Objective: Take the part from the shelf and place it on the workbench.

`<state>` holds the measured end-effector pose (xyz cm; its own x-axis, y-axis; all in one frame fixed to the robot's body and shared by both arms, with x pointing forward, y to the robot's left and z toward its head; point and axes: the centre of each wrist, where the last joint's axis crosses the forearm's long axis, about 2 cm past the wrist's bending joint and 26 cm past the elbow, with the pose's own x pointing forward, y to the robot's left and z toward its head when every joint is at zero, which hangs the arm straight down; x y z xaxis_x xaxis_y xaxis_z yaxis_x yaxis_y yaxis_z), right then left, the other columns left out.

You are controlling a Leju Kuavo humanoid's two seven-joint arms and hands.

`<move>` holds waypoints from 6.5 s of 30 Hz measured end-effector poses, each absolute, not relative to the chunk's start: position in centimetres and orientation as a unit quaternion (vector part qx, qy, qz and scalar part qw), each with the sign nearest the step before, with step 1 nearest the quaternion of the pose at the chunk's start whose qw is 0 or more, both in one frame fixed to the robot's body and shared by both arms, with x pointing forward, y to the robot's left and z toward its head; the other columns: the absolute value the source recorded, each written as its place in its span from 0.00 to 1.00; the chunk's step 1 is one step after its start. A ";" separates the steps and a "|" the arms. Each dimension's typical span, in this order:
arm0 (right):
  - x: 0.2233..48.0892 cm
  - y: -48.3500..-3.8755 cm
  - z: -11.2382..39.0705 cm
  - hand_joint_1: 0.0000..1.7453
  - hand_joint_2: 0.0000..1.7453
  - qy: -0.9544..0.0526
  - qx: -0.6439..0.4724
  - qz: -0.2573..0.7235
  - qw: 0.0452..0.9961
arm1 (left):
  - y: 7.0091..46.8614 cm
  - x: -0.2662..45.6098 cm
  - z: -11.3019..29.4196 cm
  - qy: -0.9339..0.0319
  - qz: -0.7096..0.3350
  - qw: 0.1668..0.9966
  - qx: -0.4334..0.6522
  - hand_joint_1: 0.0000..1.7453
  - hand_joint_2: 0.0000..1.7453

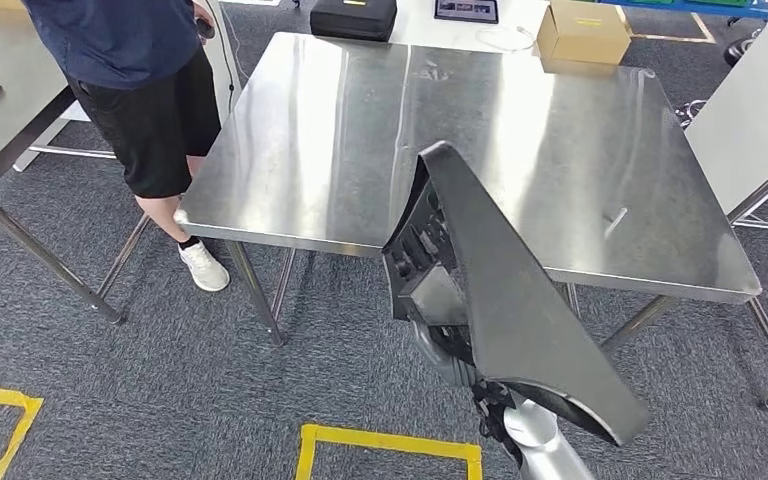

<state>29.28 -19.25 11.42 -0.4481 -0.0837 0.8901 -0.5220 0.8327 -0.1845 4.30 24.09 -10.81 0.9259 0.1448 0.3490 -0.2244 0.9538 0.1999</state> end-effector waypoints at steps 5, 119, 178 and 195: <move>29.2 -19.4 11.2 1.00 1.00 -0.819 0.183 0.224 0.495 | 24.1 4.1 -10.8 -0.166 0.095 0.974 0.119 0.00 1.00; 47.7 -29.0 21.5 0.00 0.00 -0.615 -0.363 0.237 0.659 | 25.5 5.5 -10.8 -0.182 -0.010 0.977 0.113 0.00 0.00; 34.0 -15.0 17.9 0.00 0.00 -0.772 0.464 0.247 0.358 | 25.2 5.2 -10.8 -0.156 0.046 0.977 0.135 0.00 0.00; 26.8 -17.3 15.8 0.00 0.00 -0.798 0.437 0.236 0.340 | 25.1 5.2 -10.8 -0.165 0.060 0.976 0.131 0.00 0.00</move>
